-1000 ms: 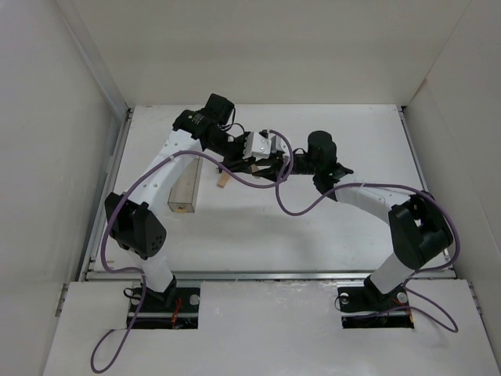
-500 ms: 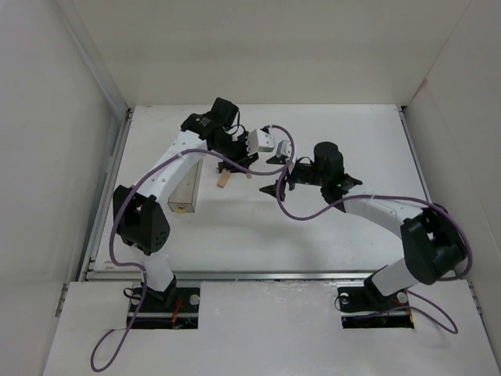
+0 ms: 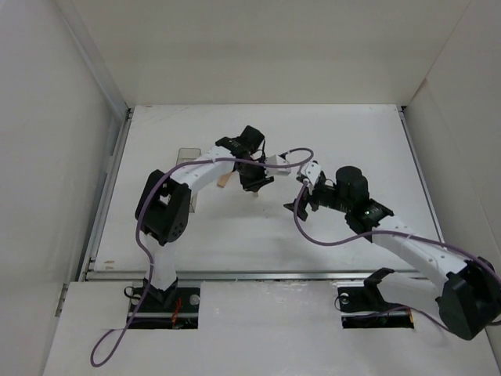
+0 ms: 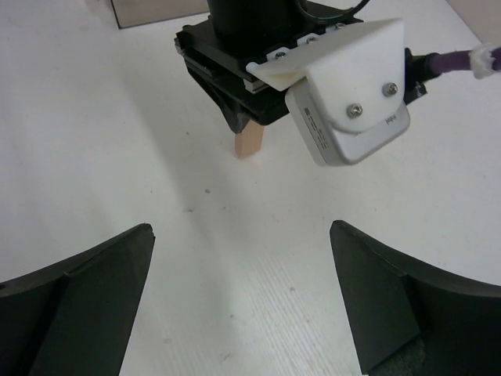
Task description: Build the wood block tower
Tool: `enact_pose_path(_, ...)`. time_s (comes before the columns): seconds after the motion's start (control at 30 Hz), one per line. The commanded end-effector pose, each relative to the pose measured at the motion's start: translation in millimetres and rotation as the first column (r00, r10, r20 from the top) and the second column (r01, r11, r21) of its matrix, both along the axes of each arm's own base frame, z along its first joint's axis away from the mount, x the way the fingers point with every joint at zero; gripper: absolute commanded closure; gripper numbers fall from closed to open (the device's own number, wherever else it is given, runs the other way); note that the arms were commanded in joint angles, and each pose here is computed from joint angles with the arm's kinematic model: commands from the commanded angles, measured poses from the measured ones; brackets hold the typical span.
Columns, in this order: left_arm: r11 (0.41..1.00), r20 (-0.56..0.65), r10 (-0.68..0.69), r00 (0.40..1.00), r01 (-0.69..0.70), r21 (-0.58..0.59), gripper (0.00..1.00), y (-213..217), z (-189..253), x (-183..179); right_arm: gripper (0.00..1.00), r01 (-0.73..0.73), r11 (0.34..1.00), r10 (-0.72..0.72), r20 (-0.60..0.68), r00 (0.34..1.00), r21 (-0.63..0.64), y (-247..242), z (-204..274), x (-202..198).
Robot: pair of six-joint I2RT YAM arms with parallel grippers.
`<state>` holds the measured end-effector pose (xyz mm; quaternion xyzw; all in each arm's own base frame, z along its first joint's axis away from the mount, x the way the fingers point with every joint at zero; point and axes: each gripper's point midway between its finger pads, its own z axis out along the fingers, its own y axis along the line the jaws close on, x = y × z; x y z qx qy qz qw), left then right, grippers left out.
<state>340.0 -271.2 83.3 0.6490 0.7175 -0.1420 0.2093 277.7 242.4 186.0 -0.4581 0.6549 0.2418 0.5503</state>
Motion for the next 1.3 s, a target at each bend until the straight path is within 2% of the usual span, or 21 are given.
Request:
enact_pose_path(0.0,0.999,0.027,0.037,0.999,-0.036,-0.005,0.97,7,-6,7,0.00,0.053,0.999,-0.053,0.077,0.996,-0.001,-14,18,1)
enact_pose_path(0.23,1.000,0.017,0.005,1.000,-0.005,-0.010,0.92,8,-24,0,0.00,0.072,0.995,-0.070,0.036,0.997,-0.062,-27,1,-10)
enact_pose_path(0.4,0.999,0.017,-0.027,0.999,0.027,-0.025,0.75,6,-20,-3,0.00,0.072,0.995,-0.070,0.035,0.997,-0.063,-28,2,-11)
enact_pose_path(0.47,0.998,0.002,-0.044,0.999,0.044,-0.038,0.72,3,-20,-7,0.00,0.072,0.995,-0.070,0.035,0.997,-0.063,-28,2,-11)
enact_pose_path(0.63,0.996,0.000,-0.085,0.996,0.085,-0.031,0.72,5,-21,-11,0.00,0.073,0.996,-0.070,0.050,0.996,-0.053,-28,9,-11)
enact_pose_path(0.8,0.981,0.007,-0.185,0.983,0.186,-0.056,0.75,8,-17,-15,0.00,0.073,0.996,-0.071,0.059,0.996,-0.046,-29,13,-13)
enact_pose_path(0.97,0.977,0.001,-0.205,0.979,0.205,-0.053,0.75,11,-14,-14,0.00,0.082,0.995,-0.079,0.061,0.995,-0.049,-31,14,-14)
enact_pose_path(1.07,0.976,-0.004,-0.209,0.978,0.209,-0.058,0.69,13,-15,-11,0.00,0.093,0.995,-0.089,0.070,0.994,-0.046,-33,17,-13)
enact_pose_path(1.1,0.975,-0.011,-0.218,0.976,0.217,-0.052,0.63,14,-16,-14,0.00,0.093,0.995,-0.089,0.070,0.994,-0.046,-33,17,-13)
enact_pose_path(1.23,0.975,-0.025,-0.211,0.977,0.209,-0.070,0.51,12,-15,-16,0.00,0.093,0.995,-0.090,0.077,0.993,-0.041,-33,20,-14)
enact_pose_path(1.27,0.977,-0.030,-0.204,0.979,0.201,-0.071,0.41,12,-15,-17,0.00,0.093,0.995,-0.090,0.077,0.993,-0.041,-33,20,-14)
